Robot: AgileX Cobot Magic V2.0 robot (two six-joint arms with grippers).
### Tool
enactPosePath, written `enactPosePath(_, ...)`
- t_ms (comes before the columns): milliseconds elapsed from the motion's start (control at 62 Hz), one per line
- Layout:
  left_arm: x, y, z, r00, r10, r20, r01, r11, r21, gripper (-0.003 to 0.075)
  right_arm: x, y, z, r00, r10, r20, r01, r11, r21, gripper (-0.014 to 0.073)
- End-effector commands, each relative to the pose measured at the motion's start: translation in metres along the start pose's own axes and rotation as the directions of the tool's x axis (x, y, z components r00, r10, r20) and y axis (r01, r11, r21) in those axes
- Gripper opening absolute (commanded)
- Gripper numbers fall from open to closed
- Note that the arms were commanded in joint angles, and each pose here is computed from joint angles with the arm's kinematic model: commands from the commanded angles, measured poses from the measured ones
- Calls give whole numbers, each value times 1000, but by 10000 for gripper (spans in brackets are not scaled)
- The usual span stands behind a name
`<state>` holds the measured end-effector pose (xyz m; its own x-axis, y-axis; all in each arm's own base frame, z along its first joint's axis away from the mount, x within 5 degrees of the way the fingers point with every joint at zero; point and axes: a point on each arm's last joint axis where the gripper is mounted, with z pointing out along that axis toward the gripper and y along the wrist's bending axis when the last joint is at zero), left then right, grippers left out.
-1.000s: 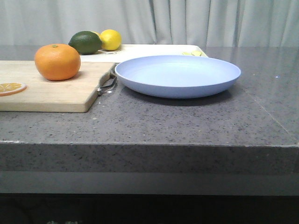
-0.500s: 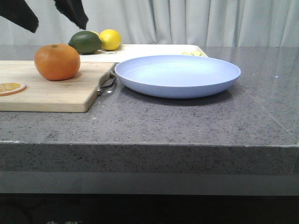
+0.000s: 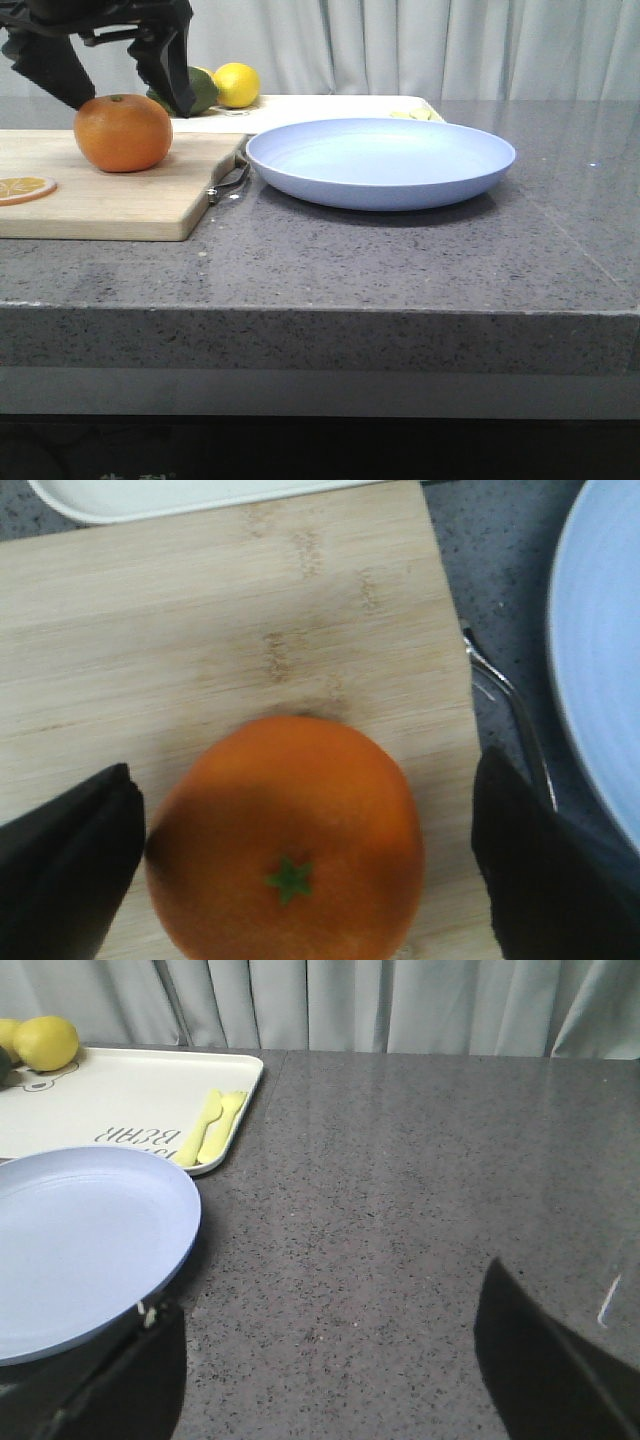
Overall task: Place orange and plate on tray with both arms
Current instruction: 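Lower the left gripper over the orange on the cutting board, then close the left gripper on the orange and lift it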
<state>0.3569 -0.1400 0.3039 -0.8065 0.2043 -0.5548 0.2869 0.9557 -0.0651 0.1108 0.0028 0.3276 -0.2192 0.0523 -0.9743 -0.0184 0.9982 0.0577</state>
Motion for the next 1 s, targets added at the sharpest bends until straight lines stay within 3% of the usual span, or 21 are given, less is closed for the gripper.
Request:
enactPosePath(0,-13,-1,-20,995,-16,96,17,1000,-7,629,-18,0,-2,994,-7,107,7,1000,1,601)
enactPosePath(403,-11,-1,-8,998,-19,64,20,1000,-11,618,-18,0,-2,994,-7,107,7,1000,1,601)
enactPosePath(484,-10,-1,-8,998,-19,62,20,1000,-11,571,-18,0,-2,994,-7,107,7,1000,1,601)
enactPosePath(742,-11,-1,-8,998,-19,64,20,1000,-11,277,-18,0,-2,994,-7,107,7,1000,1,601)
enactPosePath(984,-31,-13,-36,993,-14,118,11,1000,21,244,-18,0,-2,994,-7,106,7,1000,1,600)
